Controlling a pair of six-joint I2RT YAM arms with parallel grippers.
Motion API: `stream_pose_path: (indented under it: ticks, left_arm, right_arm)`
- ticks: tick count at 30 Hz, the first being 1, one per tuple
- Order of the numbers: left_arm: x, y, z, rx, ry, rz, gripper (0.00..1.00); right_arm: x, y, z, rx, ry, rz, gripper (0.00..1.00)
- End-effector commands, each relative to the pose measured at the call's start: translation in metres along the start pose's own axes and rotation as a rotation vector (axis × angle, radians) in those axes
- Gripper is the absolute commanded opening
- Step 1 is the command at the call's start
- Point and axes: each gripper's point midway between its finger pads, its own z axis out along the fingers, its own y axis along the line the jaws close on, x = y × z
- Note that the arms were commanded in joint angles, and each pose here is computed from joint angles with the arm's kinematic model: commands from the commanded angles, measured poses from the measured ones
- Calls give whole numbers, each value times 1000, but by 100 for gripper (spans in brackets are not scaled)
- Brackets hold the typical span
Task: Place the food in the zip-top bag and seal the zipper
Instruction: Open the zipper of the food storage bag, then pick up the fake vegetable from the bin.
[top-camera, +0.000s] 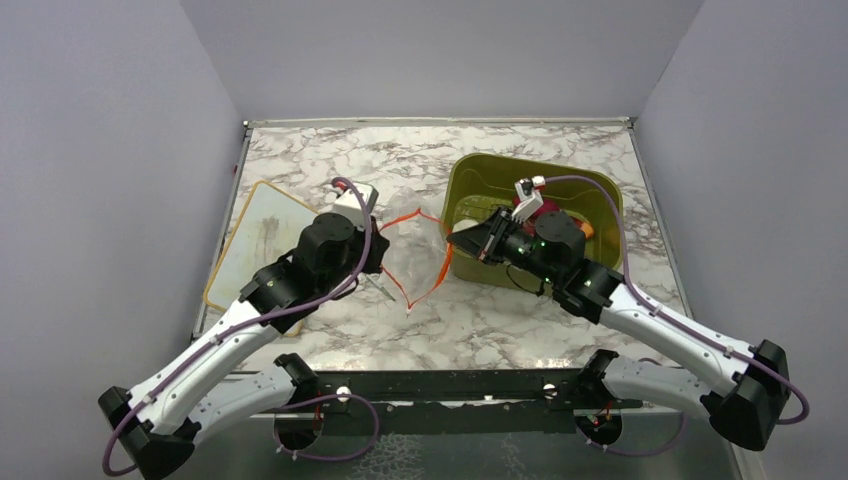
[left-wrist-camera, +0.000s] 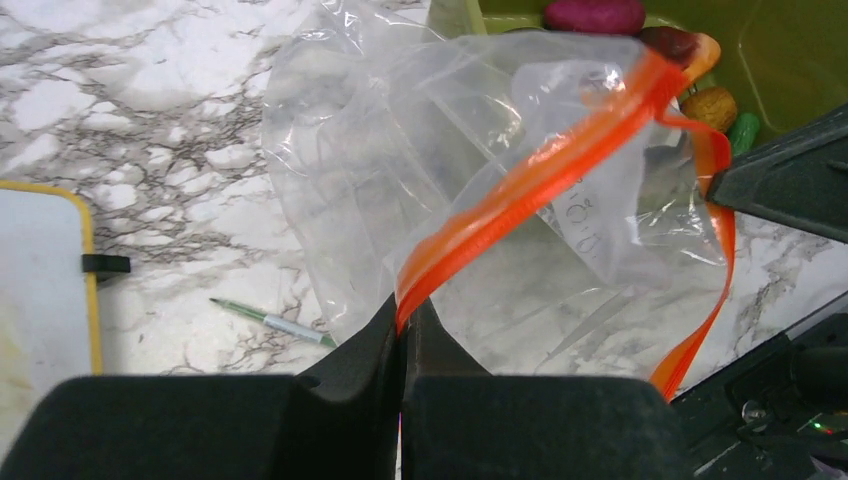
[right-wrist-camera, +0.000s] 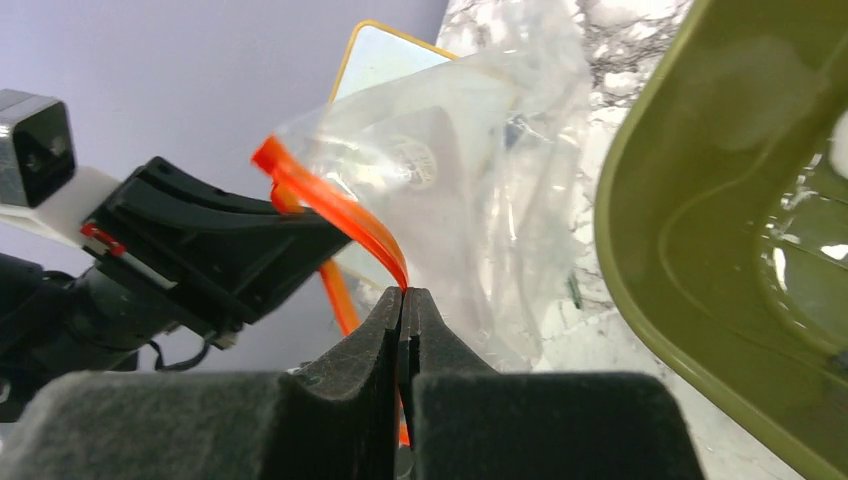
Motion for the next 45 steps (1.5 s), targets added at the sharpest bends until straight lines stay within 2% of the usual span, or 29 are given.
stream_pose_path:
  ticks: [1,4,10,13,19,22,24,25,26,29,32,38,41,45]
  left_arm:
    - [0,24,-22,-99,-12,30,0]
    - [1,19,-29,-53,-17,54,0]
    - [9,7,-26,31,-2,90,0]
    - [18,6,-21,39,31,92,0]
    - [25,1,-19,69,56,84,0]
    - [23,-3,-22,94,53,91,0]
    - [21,-4,-24,98,47,93,0]
    - [19,-3,-26,96,42,95,0]
    - [19,-2,-27,90,39,97,0]
    - [18,4,-27,66,19,115,0]
    - [13,15,-24,10,1,148,0]
    - [-8,24,-8,-63,-96,181,0]
    - [-18,29,-1,-112,-142,150,0]
    - [-26,31,5,-160,-135,125,0]
  right_arm:
    - [8,-31,-15,111,7,-91,2]
    - [21,-39,-22,123,82,-157,2]
    - [42,-23,-26,-12,208,-280,2]
    - [48,-12,-27,-52,295,-340,7]
    - [36,-1,-32,-62,260,-367,32]
    - [23,-1,-34,-9,211,-348,56]
    - [10,-5,-35,53,171,-352,79]
    - [3,-8,-35,91,149,-366,85]
    - [-6,-12,-36,136,124,-387,87]
    - [-32,-26,-40,275,63,-472,88]
    - [-51,-34,-46,409,71,-548,86]
    - [-88,-46,-51,574,13,-706,82]
    - [-101,-61,-48,671,23,-741,78]
    - [-109,-86,-41,762,63,-747,74]
